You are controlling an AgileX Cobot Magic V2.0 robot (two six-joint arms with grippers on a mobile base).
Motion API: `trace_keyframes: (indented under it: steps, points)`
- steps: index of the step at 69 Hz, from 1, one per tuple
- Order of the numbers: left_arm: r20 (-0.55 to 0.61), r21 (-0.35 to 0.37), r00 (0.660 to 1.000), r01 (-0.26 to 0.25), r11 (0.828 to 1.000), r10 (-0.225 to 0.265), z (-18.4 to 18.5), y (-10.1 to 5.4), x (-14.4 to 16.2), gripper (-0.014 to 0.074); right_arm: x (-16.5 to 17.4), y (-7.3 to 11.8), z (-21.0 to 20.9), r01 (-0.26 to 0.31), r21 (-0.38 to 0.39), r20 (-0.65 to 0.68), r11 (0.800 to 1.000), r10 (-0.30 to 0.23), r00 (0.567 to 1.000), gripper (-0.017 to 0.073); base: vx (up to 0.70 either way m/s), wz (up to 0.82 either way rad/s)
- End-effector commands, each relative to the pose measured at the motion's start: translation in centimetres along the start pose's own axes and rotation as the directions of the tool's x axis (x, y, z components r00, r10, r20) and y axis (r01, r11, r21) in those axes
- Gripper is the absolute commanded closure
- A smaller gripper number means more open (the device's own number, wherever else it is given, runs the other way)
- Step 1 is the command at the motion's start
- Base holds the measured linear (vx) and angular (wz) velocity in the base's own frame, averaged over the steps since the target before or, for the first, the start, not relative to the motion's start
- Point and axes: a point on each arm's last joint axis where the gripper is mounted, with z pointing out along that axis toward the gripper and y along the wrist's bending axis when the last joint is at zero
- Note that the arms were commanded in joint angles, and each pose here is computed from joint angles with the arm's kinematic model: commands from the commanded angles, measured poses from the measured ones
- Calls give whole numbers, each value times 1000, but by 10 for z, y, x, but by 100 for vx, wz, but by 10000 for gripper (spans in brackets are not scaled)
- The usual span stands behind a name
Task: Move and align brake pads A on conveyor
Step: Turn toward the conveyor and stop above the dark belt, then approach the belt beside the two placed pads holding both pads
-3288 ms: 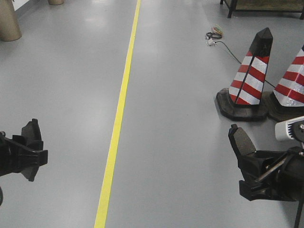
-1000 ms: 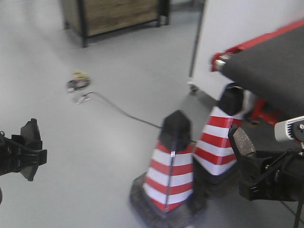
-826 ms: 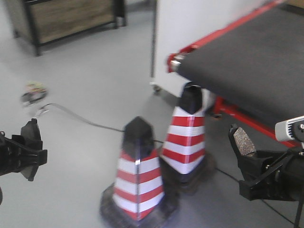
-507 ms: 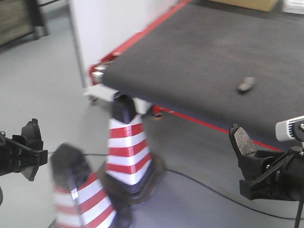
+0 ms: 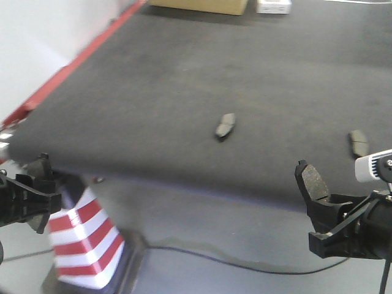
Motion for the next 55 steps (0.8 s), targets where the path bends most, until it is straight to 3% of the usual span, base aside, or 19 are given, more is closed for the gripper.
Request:
trace_keyframes:
  steps: [1,32,55]
  points:
    - [113,40,994,-3,999,-1,-9,-5,-15,395,-18,2,-7,18,-20,123,1000,-16,992,482,27,-50]
    - [113,40,994,-3,999,-1,-9,-5,-15,395,-18,2,-7,18,-20,123,1000,-16,992,482,27,-44]
    - [113,40,994,-3,999,-1,-9,-5,-15,395,-18,2,-7,18,-20,123,1000,-16,992,482,28,-8]
